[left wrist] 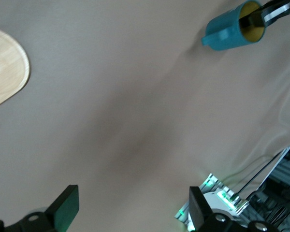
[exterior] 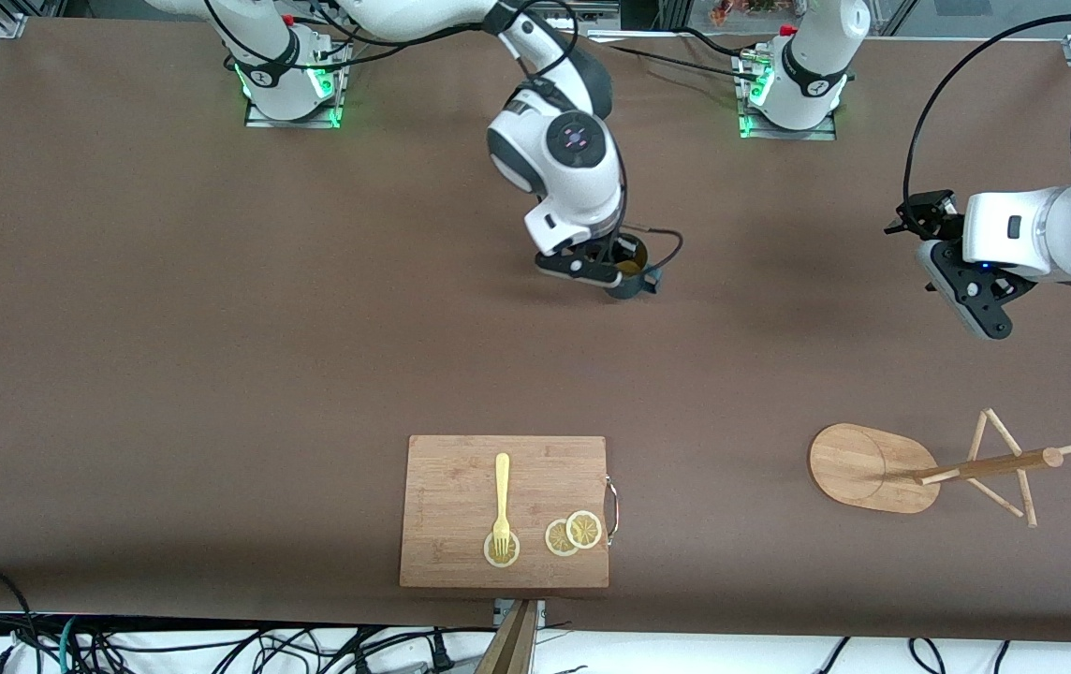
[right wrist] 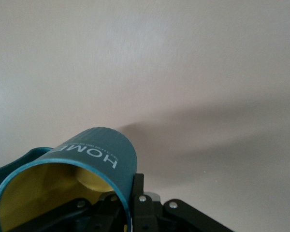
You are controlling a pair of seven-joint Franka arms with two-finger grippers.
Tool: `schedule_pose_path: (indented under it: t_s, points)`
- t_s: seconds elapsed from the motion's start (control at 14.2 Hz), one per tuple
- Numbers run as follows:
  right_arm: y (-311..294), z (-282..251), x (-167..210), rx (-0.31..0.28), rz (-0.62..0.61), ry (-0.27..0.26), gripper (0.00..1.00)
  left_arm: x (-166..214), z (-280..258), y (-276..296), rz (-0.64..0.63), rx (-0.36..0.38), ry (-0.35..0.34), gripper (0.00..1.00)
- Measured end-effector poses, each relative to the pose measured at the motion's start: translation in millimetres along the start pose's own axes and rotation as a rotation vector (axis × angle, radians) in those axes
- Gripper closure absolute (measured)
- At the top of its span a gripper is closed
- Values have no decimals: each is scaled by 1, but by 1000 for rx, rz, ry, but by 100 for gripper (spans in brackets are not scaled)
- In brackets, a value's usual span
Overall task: Pass cup and hang on rack
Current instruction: 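Carry the mug toward the table middle with the right gripper, then release the mug with the right gripper while the left gripper approaches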
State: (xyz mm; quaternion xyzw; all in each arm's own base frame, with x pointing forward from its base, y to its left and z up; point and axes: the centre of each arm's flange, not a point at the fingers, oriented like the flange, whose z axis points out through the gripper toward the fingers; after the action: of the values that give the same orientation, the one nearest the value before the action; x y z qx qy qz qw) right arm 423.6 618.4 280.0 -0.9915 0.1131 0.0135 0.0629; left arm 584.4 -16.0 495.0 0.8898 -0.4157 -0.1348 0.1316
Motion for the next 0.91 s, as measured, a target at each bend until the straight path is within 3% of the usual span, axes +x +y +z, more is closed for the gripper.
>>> schedule_pose_path:
  t_s: [0.28,0.84,0.91]
  points:
    - [-11,32,-35,-50,-101,46,96,2,20,-11,188,-1,31,0]
    - [-14,55,-44,-72,-132,58,95,2,74,-30,419,-36,115,0]
    - [-14,56,-44,-72,-133,58,90,2,85,-32,444,-44,133,0]
